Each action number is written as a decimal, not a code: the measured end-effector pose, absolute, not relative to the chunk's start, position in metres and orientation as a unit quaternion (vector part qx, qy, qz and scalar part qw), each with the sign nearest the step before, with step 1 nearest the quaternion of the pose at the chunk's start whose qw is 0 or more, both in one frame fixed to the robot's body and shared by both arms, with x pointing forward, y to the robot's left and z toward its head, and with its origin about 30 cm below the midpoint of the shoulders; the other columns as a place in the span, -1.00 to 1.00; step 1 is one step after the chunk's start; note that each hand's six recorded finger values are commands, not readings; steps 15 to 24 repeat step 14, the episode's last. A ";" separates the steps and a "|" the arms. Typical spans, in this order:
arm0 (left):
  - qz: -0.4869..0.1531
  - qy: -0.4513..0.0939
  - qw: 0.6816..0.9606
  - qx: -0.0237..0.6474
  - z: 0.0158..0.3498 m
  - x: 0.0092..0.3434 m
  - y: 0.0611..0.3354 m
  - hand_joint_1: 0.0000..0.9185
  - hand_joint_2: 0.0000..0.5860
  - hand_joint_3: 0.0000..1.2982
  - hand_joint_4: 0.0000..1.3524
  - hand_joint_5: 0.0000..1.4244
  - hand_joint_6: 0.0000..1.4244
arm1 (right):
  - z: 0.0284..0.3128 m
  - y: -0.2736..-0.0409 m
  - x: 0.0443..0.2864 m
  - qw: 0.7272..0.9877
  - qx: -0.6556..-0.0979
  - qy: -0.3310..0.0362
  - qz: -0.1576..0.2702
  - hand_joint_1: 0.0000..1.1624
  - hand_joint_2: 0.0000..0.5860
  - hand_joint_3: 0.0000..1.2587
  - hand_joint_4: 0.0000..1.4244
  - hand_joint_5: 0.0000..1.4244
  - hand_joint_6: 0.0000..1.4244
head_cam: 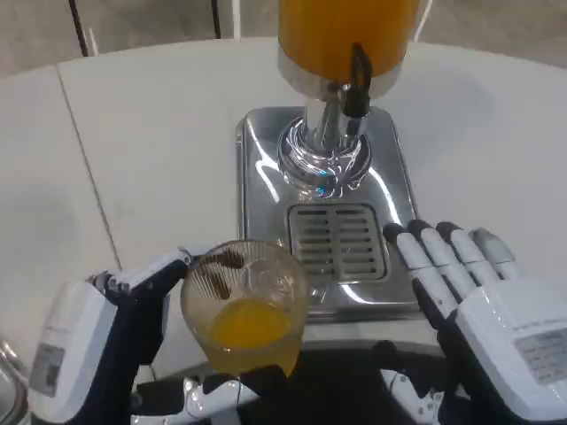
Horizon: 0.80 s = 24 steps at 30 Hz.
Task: Grasp the cup under the faucet to collect the drink, then remove the cup.
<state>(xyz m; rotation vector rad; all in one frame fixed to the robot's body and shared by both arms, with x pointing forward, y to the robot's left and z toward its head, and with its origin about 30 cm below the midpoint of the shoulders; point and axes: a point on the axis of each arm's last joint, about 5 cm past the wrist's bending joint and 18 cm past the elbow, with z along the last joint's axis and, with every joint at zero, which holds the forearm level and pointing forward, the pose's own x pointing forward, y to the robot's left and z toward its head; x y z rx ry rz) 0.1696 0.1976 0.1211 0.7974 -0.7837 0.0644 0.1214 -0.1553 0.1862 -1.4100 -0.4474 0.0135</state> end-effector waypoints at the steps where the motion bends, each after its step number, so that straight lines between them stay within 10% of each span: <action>1: 0.031 -0.372 0.847 0.378 0.121 0.170 0.198 0.14 -0.80 0.82 0.98 1.00 1.00 | 0.186 -0.155 0.121 0.739 -0.642 -0.203 0.007 -0.52 0.72 -1.00 -1.00 -1.00 -1.00; 24: 0.032 -0.371 0.847 0.379 0.121 0.170 0.198 0.14 -0.80 0.81 0.98 1.00 1.00 | 0.185 -0.155 0.120 0.742 -0.641 -0.196 0.004 -0.51 0.72 -1.00 -1.00 -1.00 -1.00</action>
